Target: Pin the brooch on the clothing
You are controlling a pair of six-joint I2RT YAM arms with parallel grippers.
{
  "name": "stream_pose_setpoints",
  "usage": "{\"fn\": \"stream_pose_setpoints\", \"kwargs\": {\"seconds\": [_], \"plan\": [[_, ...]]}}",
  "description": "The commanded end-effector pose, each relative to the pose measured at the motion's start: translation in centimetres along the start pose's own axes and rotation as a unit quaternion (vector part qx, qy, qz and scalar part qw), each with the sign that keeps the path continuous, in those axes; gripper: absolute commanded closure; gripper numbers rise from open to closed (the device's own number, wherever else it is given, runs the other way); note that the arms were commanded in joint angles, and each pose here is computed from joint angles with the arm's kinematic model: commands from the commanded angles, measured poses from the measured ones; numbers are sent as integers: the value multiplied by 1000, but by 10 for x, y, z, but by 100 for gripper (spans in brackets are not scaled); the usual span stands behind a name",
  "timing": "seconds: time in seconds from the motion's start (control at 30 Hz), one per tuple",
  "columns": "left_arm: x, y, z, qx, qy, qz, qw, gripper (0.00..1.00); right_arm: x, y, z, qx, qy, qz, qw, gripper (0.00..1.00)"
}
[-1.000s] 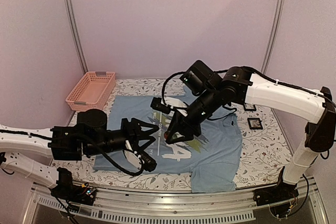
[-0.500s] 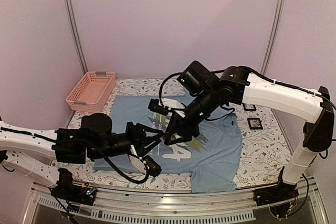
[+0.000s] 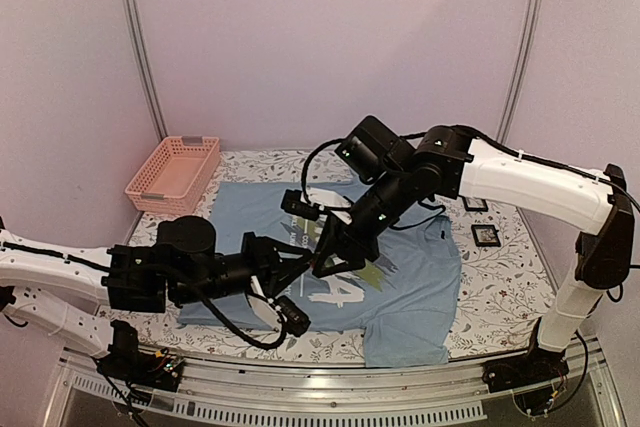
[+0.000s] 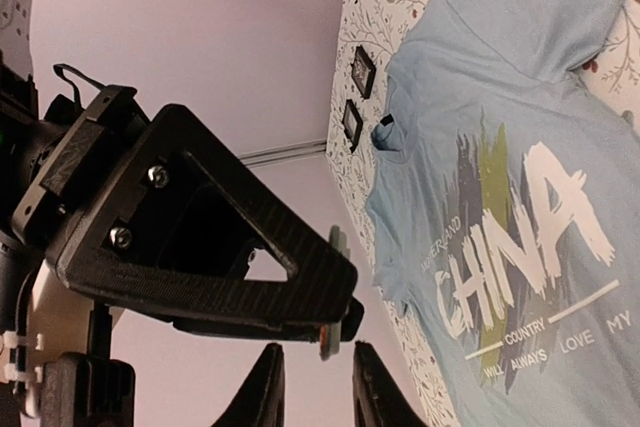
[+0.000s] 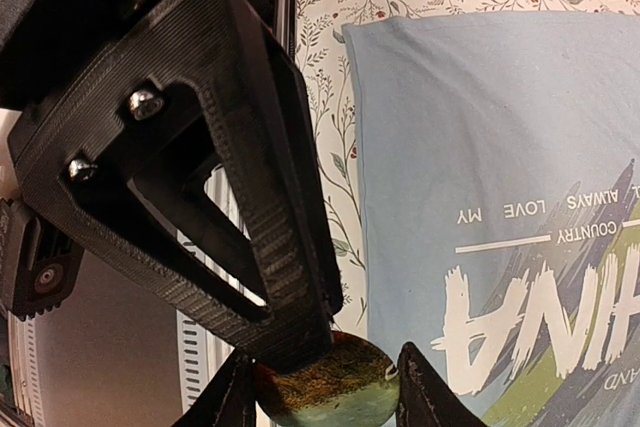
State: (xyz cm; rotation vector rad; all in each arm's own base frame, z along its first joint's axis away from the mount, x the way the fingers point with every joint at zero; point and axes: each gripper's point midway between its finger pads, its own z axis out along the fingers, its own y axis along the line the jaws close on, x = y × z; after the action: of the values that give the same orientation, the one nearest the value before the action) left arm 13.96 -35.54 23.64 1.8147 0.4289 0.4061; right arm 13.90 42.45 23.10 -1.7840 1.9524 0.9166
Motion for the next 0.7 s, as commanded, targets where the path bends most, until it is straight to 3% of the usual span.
{"fn": "stream_pose_setpoints", "kwargs": {"seconds": [0.0, 0.67], "plan": [[-5, 7, 2, -9, -10, -4, 1000, 76, -7, 4, 0, -5, -3, -11, 1000, 59], [-3, 8, 10, -19, 3, 0, 1000, 89, -9, 5, 2, -11, -4, -12, 1000, 59]]}}
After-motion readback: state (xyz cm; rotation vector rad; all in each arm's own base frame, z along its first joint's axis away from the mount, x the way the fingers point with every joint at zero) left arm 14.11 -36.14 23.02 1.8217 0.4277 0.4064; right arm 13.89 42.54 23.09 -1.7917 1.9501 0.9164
